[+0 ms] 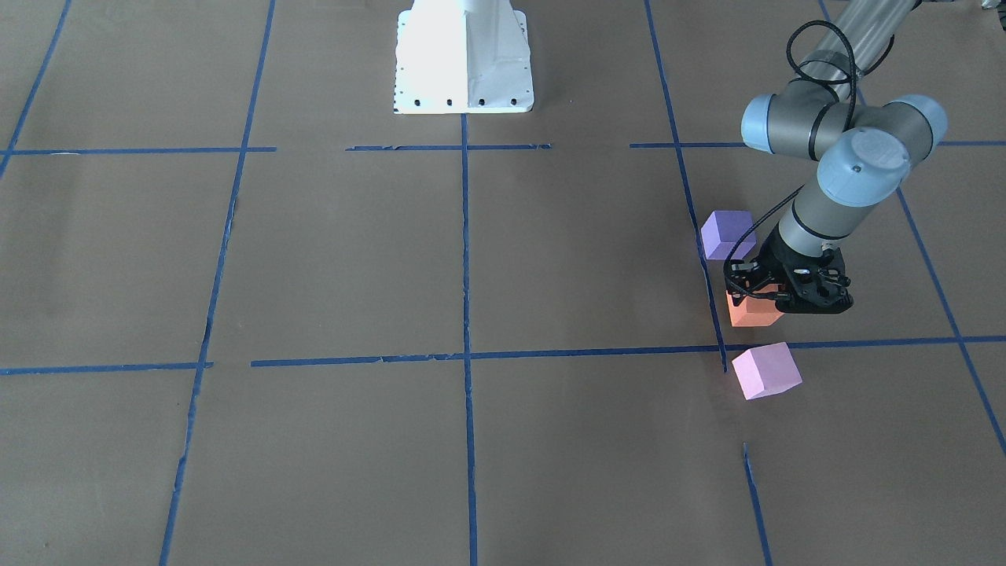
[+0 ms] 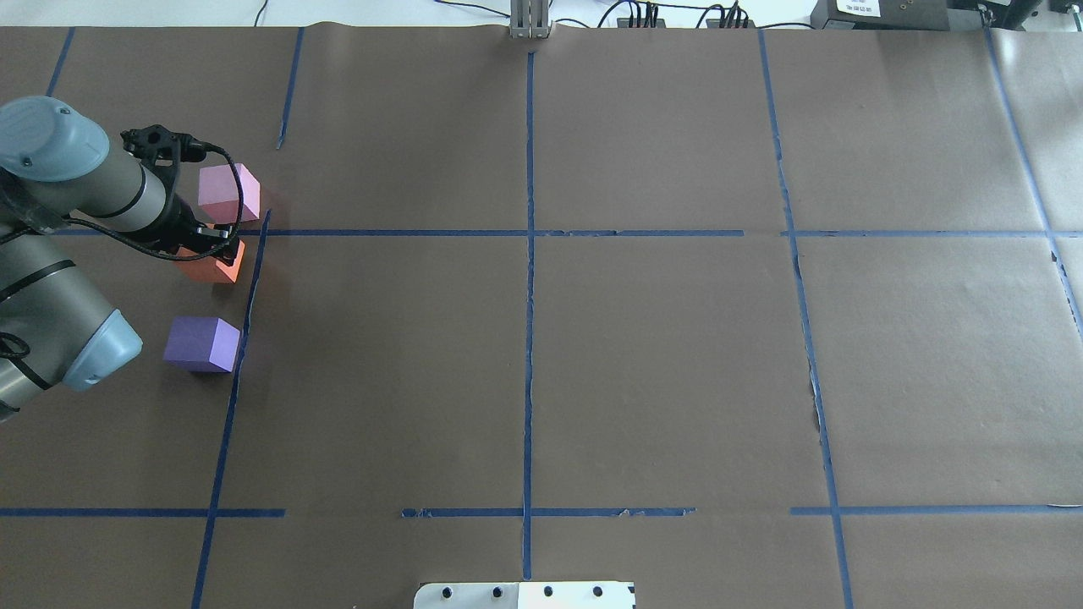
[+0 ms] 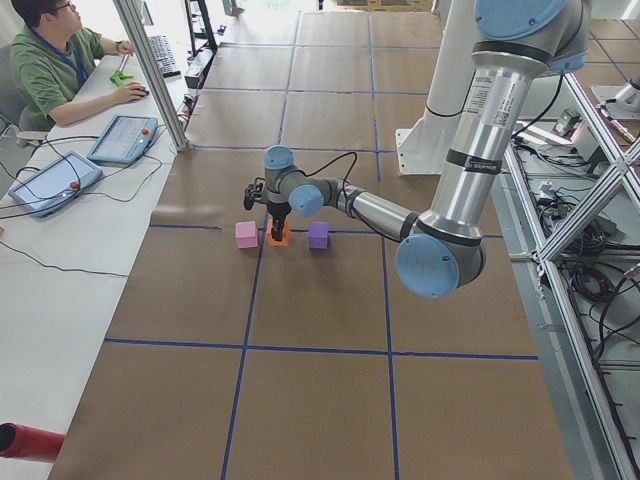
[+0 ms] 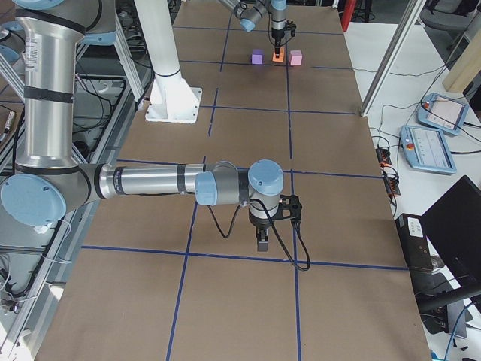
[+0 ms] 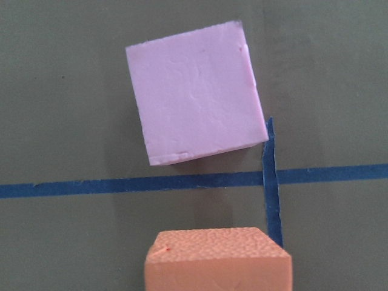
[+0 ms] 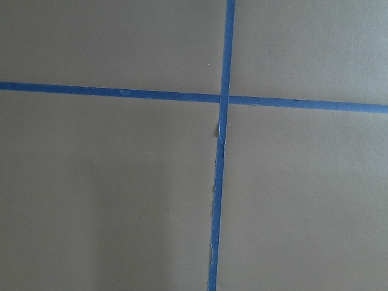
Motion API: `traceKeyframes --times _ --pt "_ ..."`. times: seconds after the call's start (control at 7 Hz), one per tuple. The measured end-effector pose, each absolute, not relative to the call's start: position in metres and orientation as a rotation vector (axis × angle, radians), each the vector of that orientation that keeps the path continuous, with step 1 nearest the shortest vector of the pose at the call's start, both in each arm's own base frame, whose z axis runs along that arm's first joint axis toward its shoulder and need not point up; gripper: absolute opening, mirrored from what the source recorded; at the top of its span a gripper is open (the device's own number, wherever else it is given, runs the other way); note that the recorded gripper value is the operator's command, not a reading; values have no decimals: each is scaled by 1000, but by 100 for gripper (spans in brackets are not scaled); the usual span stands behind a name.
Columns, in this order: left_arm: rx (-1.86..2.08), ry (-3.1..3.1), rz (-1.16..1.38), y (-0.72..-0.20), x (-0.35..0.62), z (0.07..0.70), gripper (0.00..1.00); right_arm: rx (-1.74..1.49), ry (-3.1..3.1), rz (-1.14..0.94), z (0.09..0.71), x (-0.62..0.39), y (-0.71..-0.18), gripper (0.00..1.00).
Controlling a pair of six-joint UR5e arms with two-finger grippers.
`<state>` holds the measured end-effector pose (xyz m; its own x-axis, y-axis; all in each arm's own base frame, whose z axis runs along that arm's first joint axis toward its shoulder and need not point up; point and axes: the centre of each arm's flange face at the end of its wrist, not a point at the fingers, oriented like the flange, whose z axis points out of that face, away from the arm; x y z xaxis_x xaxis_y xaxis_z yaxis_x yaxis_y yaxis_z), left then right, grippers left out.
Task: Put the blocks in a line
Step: 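Carry the orange cube between the pink and purple cubes and release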
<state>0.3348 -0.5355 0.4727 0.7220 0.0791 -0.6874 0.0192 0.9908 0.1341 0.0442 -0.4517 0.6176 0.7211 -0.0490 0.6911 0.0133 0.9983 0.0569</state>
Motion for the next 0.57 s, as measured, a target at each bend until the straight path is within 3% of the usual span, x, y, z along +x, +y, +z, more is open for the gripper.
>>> traceKeyframes --times 0.14,0.57 --pt "143 772 39 -536 337 477 99 49 -765 -34 618 44 -452 100" --pt "151 783 34 -538 336 480 100 50 -765 -35 617 44 -452 100"
